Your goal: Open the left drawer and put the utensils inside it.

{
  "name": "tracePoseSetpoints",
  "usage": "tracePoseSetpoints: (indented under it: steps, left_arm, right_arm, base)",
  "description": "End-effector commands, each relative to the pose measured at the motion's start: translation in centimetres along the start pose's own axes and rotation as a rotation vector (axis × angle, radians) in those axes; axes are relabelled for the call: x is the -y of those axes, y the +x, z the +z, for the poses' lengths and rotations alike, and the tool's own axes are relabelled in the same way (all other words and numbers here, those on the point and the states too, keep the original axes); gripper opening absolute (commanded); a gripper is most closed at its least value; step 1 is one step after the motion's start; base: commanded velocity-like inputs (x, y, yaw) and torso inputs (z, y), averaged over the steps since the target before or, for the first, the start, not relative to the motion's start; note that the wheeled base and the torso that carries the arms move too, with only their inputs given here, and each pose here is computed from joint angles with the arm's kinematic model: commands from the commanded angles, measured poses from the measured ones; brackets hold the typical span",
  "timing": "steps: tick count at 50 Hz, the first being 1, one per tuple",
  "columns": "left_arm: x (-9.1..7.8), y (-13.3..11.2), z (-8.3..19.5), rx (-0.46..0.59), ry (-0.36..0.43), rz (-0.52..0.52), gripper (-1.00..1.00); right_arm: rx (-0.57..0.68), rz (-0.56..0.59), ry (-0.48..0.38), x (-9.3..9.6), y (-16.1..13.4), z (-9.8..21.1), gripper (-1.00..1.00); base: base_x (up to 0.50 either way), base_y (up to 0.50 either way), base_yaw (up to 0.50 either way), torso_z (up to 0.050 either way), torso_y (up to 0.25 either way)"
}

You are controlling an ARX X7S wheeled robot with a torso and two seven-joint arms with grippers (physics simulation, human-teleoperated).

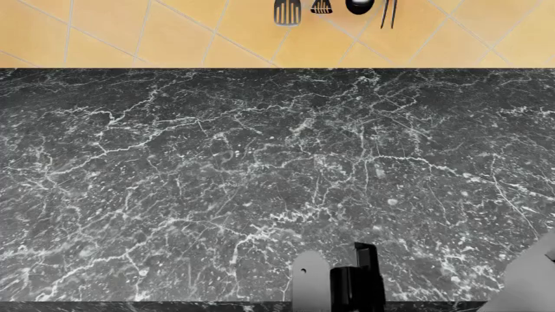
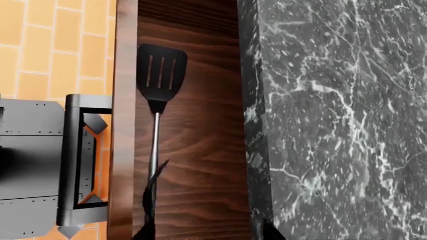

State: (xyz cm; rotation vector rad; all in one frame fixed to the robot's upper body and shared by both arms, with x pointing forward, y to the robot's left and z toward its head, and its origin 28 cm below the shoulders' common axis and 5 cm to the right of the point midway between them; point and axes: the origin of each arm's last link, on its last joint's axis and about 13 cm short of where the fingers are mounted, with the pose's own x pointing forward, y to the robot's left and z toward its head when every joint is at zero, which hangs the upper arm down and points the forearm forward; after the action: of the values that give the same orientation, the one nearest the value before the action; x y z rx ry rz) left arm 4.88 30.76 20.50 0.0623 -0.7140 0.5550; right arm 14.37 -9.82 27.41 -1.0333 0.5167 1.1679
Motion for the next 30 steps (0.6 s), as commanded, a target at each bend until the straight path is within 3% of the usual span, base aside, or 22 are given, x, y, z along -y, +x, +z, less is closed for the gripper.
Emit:
tracePoseSetpoints:
  steps: [1, 10, 20, 30]
  left_arm:
    - [0.0, 0.0, 0.0, 0.0, 0.0, 0.001, 1.0]
    - [0.0, -0.1, 0.0, 0.002, 0.0, 0.002, 1.0]
    - [-0.1, -0.1, 0.1, 0.002, 0.001, 0.002, 1.0]
    - [0.0, 0.0, 0.0, 0.001, -0.001, 0.001, 1.0]
  right_arm:
    - [0.003, -0.018, -0.003, 0.0, -0.2, 0.1, 1.0]
    - [0.037, -0.05, -0.045, -0.4, -1.1, 0.9, 1.0]
    - [0.144, -0.135, -0.152, -1.8, -4.0, 3.3, 1.0]
    - [0.221, -0.287, -0.136, -1.1, -5.5, 4.2, 1.0]
  base:
    - [0.0, 0.0, 0.0, 0.0, 0.0]
    - [0.0, 0.0, 0.0, 0.0, 0.0]
    - [0.0, 0.0, 0.0, 0.0, 0.0]
    - [0.0, 0.0, 0.0, 0.0, 0.0]
